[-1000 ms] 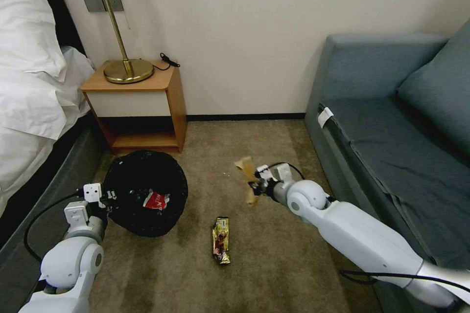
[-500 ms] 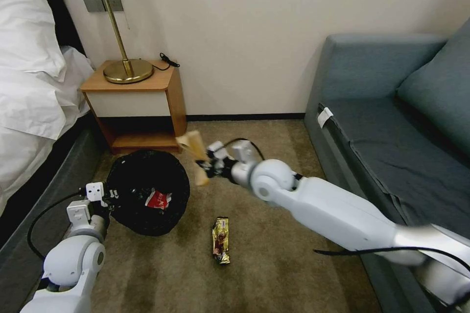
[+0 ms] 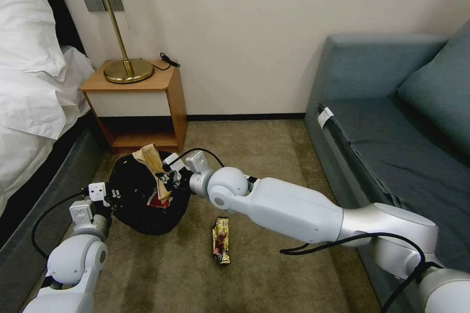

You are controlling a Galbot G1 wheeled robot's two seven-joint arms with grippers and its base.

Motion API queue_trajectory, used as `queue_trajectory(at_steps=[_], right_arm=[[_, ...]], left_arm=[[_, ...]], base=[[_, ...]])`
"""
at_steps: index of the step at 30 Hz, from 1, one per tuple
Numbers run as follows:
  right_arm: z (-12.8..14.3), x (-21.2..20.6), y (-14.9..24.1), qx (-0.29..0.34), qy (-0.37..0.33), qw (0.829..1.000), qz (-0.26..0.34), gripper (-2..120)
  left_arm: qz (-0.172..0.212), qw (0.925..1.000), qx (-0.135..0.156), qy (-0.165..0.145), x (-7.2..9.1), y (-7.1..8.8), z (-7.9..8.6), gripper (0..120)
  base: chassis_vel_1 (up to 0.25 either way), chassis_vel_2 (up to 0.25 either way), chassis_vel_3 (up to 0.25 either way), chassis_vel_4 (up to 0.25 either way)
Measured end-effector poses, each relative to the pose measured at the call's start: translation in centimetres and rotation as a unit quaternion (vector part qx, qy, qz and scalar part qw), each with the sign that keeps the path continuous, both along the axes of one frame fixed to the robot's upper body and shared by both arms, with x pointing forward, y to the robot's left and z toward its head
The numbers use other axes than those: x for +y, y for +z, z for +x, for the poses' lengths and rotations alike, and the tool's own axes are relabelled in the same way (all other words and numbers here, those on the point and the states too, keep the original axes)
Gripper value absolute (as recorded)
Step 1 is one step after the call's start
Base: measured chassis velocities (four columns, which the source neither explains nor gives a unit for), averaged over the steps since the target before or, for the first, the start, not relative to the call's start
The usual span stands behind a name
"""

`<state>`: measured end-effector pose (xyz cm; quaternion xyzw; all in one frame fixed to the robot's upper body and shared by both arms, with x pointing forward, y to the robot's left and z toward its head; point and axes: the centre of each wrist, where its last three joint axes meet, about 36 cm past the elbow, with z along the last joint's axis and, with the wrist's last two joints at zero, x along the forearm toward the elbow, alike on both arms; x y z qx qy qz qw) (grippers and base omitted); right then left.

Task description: Pick up the trash bin, then pick up the garbage on the floor and place it into the trash bin.

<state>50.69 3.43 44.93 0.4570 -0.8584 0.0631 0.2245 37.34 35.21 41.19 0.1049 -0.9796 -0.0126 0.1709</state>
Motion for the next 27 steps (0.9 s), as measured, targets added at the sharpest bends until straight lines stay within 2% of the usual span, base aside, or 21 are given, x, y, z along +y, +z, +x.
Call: queue_trajectory(at_steps=[3, 6, 7, 12, 14, 15, 16, 17, 18, 19, 21, 23, 24, 25, 27], right_arm=[[0.0, -0.1, -0.4, 0.002, -0.003, 1.0, -0.003, 10], [0.1, -0.3, -1.2, 0.006, -0.01, 1.0, -0.011, 25], [0.1, -0.3, -1.2, 0.006, -0.01, 1.0, -0.011, 25], [0.1, -0.4, -1.4, 0.007, -0.011, 1.0, -0.017, 47], [0.0, -0.3, -1.4, 0.007, -0.01, 1.0, -0.016, 51], [0.0, -0.3, -1.3, 0.007, -0.01, 1.0, -0.015, 56], [0.0, -0.3, -1.3, 0.007, -0.01, 1.0, -0.015, 56], [-0.1, -0.1, -1.0, 0.005, -0.009, 1.0, -0.012, 64], [-0.1, -0.1, -0.8, 0.005, -0.01, 1.0, -0.011, 68], [-0.1, -0.1, -0.8, 0.005, -0.01, 1.0, -0.011, 68], [-0.1, -0.2, -0.2, 0.006, -0.01, 1.0, -0.013, 79], [0.0, -0.3, 0.1, 0.006, -0.011, 1.0, -0.013, 83], [0.2, -0.4, 0.6, 0.005, -0.016, 1.0, -0.011, 90], [0.2, -0.4, 0.6, 0.005, -0.016, 1.0, -0.011, 90], [0.8, -0.8, 1.3, 0.002, -0.028, 1.0, -0.01, 99]], left_arm=[[-0.001, 1.0, -0.001, 0.0, 0.0, 0.0, 0.2, 1], [-0.002, 1.0, -0.005, -0.001, 0.1, 0.2, 0.8, 1], [-0.002, 1.0, -0.005, -0.001, 0.1, 0.2, 0.8, 1], [-0.002, 1.0, -0.002, -0.001, 0.1, -0.1, 1.2, 1], [-0.002, 1.0, -0.001, -0.001, 0.1, -0.2, 1.2, 1], [-0.002, 1.0, 0.0, -0.001, 0.2, -0.3, 1.2, 1], [-0.002, 1.0, 0.0, -0.001, 0.2, -0.3, 1.2, 1], [-0.002, 1.0, 0.001, 0.0, 0.2, -0.5, 1.3, 1], [-0.002, 1.0, 0.001, 0.001, 0.3, -0.6, 1.4, 1], [-0.002, 1.0, 0.001, 0.001, 0.3, -0.6, 1.4, 1], [-0.001, 1.0, 0.001, 0.004, 0.4, -0.9, 1.6, 1], [-0.001, 1.0, 0.001, 0.005, 0.5, -1.0, 1.6, 1], [0.0, 1.0, 0.002, 0.006, 0.6, -1.1, 1.6, 1], [0.0, 1.0, 0.002, 0.006, 0.6, -1.1, 1.6, 1], [0.001, 0.9999, 0.003, 0.011, 0.8, -1.2, 1.4, 1]], base=[[0.0, 0.0, 0.0, 0.0], [0.0, 0.0, 0.0, 0.0], [0.0, 0.0, 0.0, 0.0], [0.0, 0.0, 0.0, 0.0], [0.0, 0.0, 0.0, 0.0], [0.0, 0.0, 0.0, 0.0], [0.0, 0.0, 0.0, 0.0], [0.0, 0.0, 0.0, 0.0], [0.0, 0.0, 0.0, 0.0], [0.0, 0.0, 0.0, 0.0], [0.0, 0.0, 0.0, 0.0], [0.0, 0.0, 0.0, 0.0], [0.0, 0.0, 0.0, 0.0], [0.0, 0.0, 0.0, 0.0], [0.0, 0.0, 0.0, 0.0]])
